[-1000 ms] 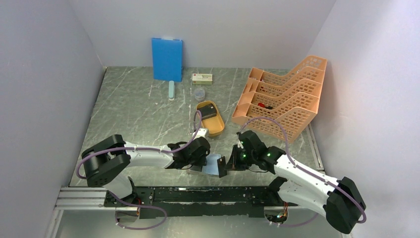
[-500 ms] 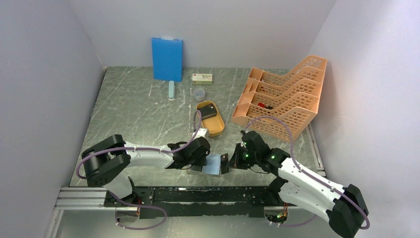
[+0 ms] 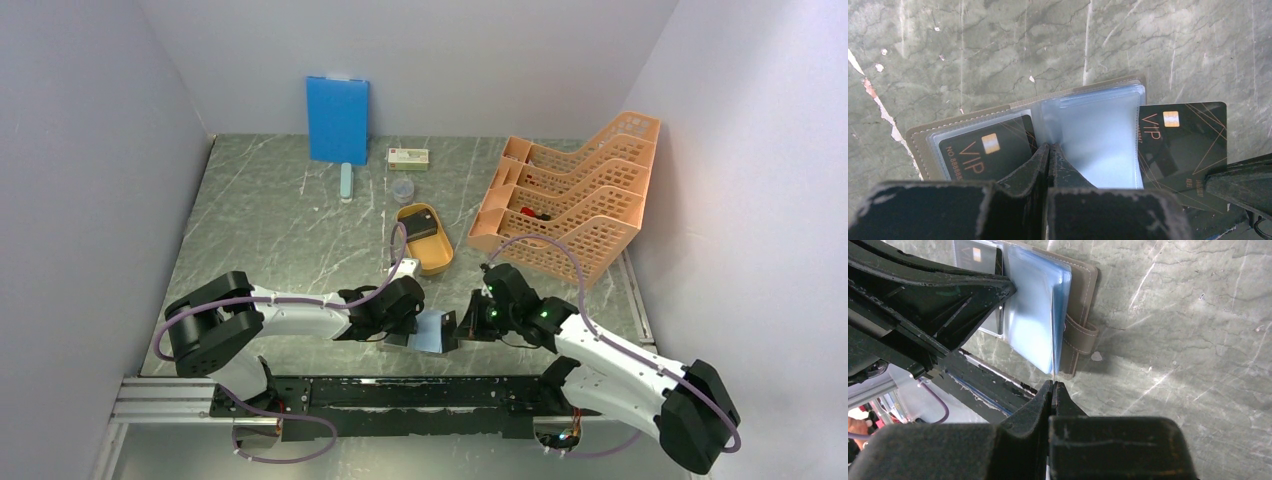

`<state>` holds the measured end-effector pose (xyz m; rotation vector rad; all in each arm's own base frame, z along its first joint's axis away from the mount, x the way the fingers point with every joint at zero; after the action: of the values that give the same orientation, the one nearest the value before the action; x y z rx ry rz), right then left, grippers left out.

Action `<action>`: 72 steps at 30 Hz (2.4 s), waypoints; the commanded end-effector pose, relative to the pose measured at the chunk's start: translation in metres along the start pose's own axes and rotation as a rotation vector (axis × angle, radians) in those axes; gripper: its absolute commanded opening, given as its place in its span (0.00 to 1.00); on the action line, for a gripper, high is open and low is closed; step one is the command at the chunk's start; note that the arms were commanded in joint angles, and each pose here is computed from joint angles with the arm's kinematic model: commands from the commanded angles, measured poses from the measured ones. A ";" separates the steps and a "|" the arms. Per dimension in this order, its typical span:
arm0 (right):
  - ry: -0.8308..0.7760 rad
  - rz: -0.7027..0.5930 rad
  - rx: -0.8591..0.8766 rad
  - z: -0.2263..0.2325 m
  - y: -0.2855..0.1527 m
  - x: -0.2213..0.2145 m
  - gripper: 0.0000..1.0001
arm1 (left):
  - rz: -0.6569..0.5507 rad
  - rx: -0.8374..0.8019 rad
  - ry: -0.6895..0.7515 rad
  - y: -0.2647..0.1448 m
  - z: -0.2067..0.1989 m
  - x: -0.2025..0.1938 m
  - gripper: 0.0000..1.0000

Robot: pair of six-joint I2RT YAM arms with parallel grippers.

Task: Put the credit cards into the card holder
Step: Turn over the card slot in the card holder, then insert the credit card into the card holder.

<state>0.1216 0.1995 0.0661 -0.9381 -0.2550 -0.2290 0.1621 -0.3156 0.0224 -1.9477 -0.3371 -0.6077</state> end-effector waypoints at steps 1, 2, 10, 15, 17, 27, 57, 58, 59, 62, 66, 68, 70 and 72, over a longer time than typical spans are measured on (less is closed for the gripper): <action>-0.017 0.009 0.021 0.001 0.004 -0.002 0.00 | 0.138 0.164 0.062 0.006 0.051 -0.047 0.05; -0.018 0.013 0.028 0.002 0.004 -0.003 0.00 | 0.139 0.163 0.062 0.006 0.051 -0.047 0.05; -0.052 0.033 0.180 0.027 0.002 -0.005 0.00 | 0.129 0.144 0.051 0.001 0.044 -0.040 0.05; -0.060 0.057 0.187 0.030 0.005 -0.005 0.00 | 0.107 0.110 0.049 -0.007 0.029 -0.026 0.14; -0.061 0.059 0.188 0.031 0.007 -0.004 0.00 | 0.094 0.100 0.049 -0.012 0.025 -0.020 0.21; -0.061 0.062 0.208 0.037 0.012 0.001 0.00 | 0.034 0.044 0.032 -0.041 0.007 0.007 0.39; -0.146 0.133 0.270 0.089 0.047 -0.005 0.00 | -0.109 0.017 -0.133 -0.090 0.043 0.011 0.47; -0.145 0.137 0.263 0.089 0.049 -0.007 0.00 | -0.112 0.018 -0.139 -0.090 0.044 0.011 0.47; -0.145 0.142 0.258 0.088 0.051 -0.008 0.00 | -0.114 0.019 -0.142 -0.090 0.045 0.011 0.47; -0.151 0.129 0.263 0.093 0.055 -0.007 0.00 | -0.121 0.032 -0.152 -0.090 0.050 0.010 0.47; -0.163 0.130 0.246 0.098 0.062 -0.007 0.00 | -0.129 0.077 -0.182 -0.092 0.062 0.006 0.46; -0.162 0.130 0.236 0.099 0.065 -0.008 0.00 | -0.144 0.082 -0.196 -0.093 0.066 0.006 0.46; -0.158 0.110 0.226 0.099 0.065 -0.004 0.00 | -0.154 0.071 -0.198 -0.093 0.067 0.006 0.47; -0.156 0.078 0.228 0.100 0.061 0.001 0.00 | -0.146 0.071 -0.190 -0.089 0.069 0.002 0.46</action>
<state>0.1163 0.3096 0.0624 -0.7593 -0.3388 0.0191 0.1365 -0.2210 0.0731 -1.9487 -0.5805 -0.4991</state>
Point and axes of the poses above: each gripper's point midway between its finger pads, its own y axis out along the fingers, its own z axis along the line the jaws close on, x = y × z, the point moved 1 cm from there along -y, back along the fingers, and after that the axes turned 2 degrees about -y, right-handed, at the moved point
